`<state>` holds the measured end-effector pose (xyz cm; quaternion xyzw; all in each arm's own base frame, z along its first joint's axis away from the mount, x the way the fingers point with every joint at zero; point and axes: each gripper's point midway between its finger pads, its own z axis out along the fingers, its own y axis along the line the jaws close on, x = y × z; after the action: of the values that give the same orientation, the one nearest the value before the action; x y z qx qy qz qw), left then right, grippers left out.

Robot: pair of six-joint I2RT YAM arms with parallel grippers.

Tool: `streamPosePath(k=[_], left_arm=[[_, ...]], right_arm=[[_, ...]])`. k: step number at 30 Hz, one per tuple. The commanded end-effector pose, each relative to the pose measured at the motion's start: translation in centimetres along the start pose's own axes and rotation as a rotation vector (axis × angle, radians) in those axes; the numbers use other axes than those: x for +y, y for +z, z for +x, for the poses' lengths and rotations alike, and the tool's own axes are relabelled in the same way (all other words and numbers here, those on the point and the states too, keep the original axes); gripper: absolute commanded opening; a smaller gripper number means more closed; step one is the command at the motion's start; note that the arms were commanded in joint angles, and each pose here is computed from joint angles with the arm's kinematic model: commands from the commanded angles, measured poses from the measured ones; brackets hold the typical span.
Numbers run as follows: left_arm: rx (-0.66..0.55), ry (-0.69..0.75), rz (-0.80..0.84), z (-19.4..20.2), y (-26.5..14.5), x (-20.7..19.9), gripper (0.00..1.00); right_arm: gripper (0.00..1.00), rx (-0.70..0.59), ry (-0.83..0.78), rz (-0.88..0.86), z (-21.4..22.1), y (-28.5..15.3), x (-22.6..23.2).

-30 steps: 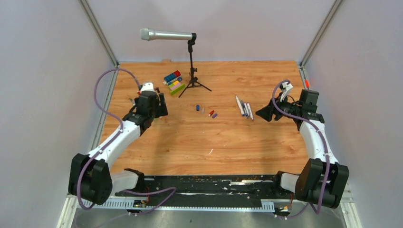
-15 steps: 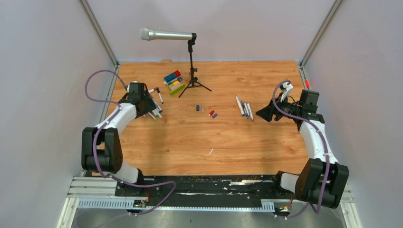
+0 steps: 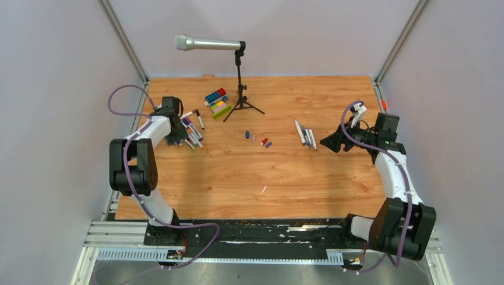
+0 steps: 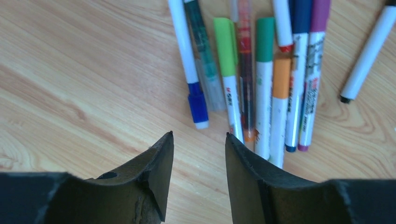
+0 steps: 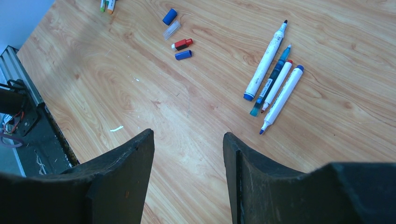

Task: Open the pen caps
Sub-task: Pick up the pen from the center of the board.

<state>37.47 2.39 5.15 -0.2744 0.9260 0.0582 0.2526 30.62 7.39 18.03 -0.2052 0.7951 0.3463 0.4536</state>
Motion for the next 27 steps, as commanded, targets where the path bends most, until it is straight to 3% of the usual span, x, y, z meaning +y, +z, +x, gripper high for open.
streamPosePath(k=[1,27], left_arm=[[-0.004,-0.033,-0.052,-1.4,0.6,1.6,0.50],[0.056,-0.029,-0.011,-1.4,2.4,0.7,0.40]], right_arm=[[0.57,-0.032,-0.041,-0.021,-1.0,-0.1,0.2],[0.57,-0.031,-0.038,-0.019,-0.9,-0.2,0.2]])
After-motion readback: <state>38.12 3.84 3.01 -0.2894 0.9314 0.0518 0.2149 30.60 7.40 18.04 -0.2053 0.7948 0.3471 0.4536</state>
